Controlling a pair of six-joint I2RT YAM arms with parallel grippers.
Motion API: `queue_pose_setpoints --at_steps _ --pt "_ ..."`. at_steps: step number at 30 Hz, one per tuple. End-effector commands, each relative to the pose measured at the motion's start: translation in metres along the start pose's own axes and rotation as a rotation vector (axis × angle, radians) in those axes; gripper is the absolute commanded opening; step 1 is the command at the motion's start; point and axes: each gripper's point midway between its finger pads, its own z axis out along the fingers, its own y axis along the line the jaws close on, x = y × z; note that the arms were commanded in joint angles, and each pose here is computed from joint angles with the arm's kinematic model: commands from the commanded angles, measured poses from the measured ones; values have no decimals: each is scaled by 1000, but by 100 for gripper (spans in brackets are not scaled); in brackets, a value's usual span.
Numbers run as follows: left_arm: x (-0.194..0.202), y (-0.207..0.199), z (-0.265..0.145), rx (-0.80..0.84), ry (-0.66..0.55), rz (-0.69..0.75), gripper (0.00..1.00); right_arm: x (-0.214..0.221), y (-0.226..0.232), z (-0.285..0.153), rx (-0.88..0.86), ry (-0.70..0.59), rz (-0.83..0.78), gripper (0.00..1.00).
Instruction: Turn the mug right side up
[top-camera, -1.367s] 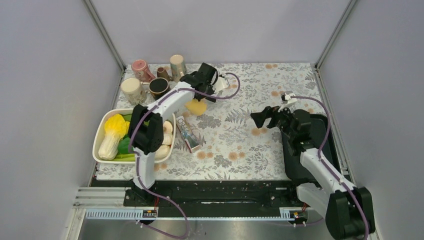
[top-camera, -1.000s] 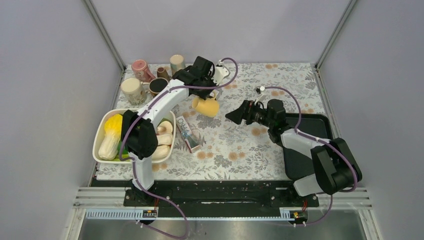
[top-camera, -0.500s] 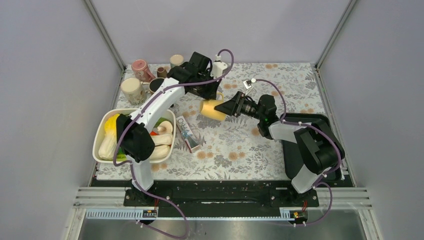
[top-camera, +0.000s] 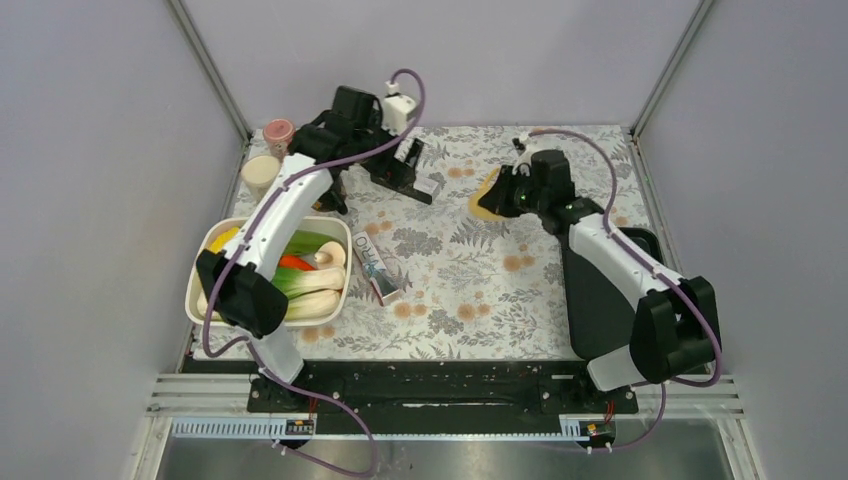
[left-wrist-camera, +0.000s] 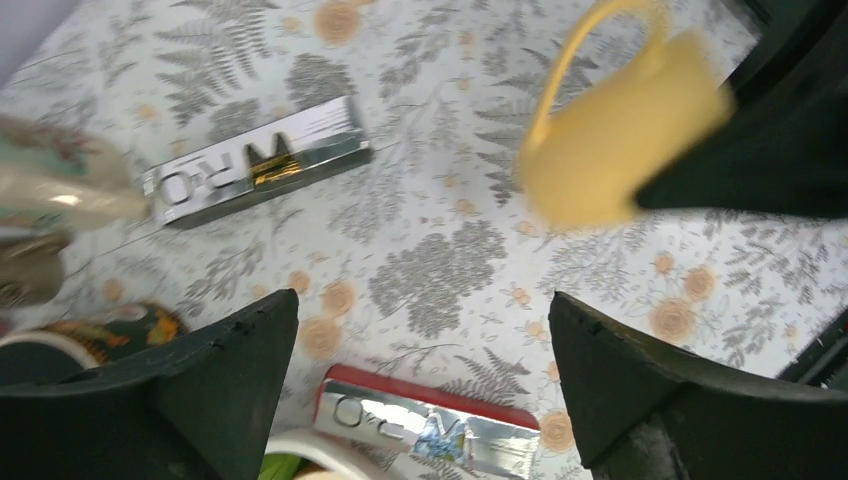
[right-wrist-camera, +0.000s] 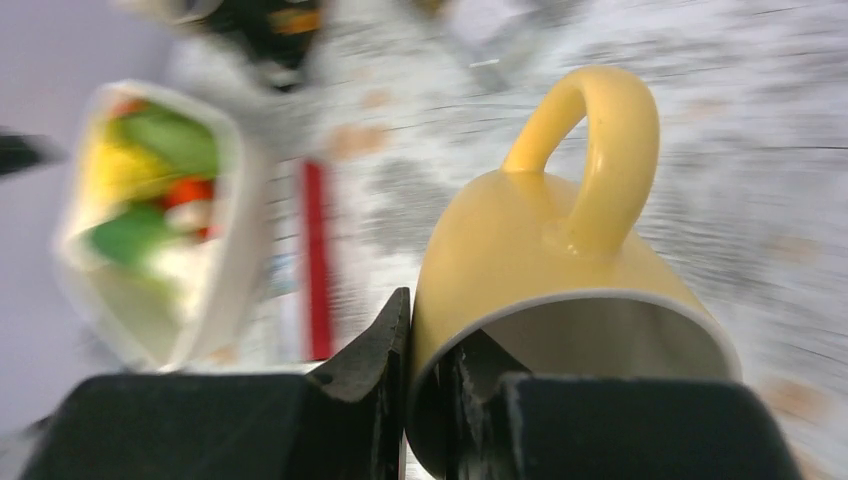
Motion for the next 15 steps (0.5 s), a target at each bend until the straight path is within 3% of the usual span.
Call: queue_pose_setpoints --at_steps 1,7,12,15 --pt "0 39 -50 -124 -91 -43 99 -22 -103 -95 610 163 -268 0" --pt "47 56 -47 -187 -41 -36 99 -11 -171 -141 883 392 -237 0" --pt "79 57 -39 -179 11 -38 99 -19 -236 -185 1070 361 -40 0" --pt "90 58 -39 -183 19 -29 99 -18 -260 -198 1075 341 54 0"
